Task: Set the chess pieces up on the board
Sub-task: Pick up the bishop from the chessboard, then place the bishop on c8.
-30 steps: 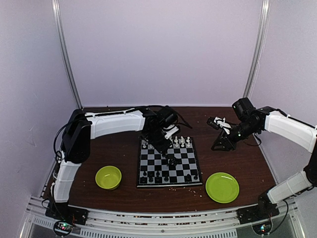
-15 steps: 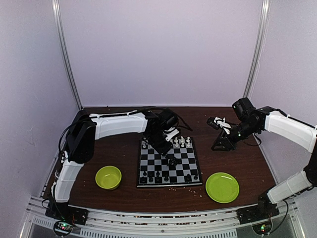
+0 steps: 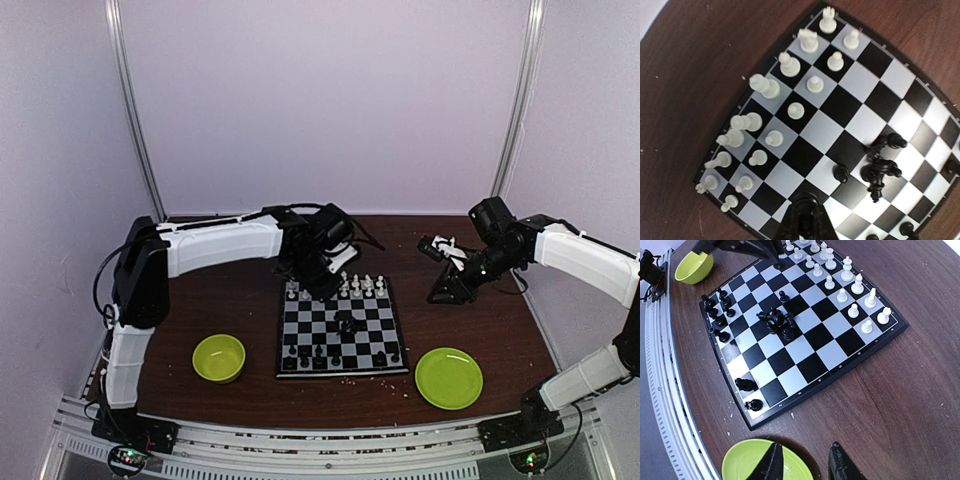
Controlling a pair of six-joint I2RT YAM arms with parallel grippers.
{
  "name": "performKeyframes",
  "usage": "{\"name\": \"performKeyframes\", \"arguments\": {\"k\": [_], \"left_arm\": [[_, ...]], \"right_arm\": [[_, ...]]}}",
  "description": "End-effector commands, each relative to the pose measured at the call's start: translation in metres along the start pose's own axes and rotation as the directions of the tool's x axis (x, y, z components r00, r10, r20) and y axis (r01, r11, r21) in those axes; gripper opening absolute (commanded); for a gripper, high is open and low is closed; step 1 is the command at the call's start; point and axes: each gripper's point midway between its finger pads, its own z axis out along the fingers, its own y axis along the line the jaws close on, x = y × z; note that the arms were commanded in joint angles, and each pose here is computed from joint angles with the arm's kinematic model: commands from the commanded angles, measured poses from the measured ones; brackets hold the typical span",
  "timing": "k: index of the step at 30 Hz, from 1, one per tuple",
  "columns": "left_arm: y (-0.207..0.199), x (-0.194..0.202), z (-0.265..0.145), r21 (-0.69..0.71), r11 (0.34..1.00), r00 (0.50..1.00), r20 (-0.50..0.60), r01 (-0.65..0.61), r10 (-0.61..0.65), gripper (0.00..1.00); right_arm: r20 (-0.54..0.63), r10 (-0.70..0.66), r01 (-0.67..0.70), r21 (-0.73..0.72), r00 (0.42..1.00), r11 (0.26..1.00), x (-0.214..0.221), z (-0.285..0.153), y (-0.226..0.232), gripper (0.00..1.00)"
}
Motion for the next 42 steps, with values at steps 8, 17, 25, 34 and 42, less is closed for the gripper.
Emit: {"name": "performKeyframes", "arguments": {"k": [8,17,25,34,42], "left_arm": [[-0.099,-0.033,-0.082,0.233,0.943,0.943,0.288,-0.238,0.167,0.00],[-0.148,0.003,-0.053,0.316,0.868,0.919,0.226,-0.383,0.323,0.00],[-0.162,0.022,-0.018,0.321,0.852,0.911,0.149,-0.413,0.385,0.00],[-0.165,0.030,0.004,0.323,0.853,0.912,0.108,-0.409,0.396,0.01],[-0.164,0.032,0.013,0.309,0.862,0.914,0.088,-0.402,0.395,0.01]], "right_arm": [[0.010,-0.018,0.018,0.045,1.000,0.999,-0.008,-0.008,-0.006,0.30],[0.011,-0.020,0.019,0.057,1.000,0.998,-0.008,-0.010,-0.007,0.30],[0.012,-0.020,0.019,0.056,1.000,0.998,-0.009,-0.010,-0.007,0.30],[0.012,-0.021,0.020,0.053,1.000,0.998,-0.008,-0.010,-0.006,0.30],[0.007,-0.019,0.019,0.051,1.000,0.999,-0.007,-0.009,-0.007,0.30]]}}
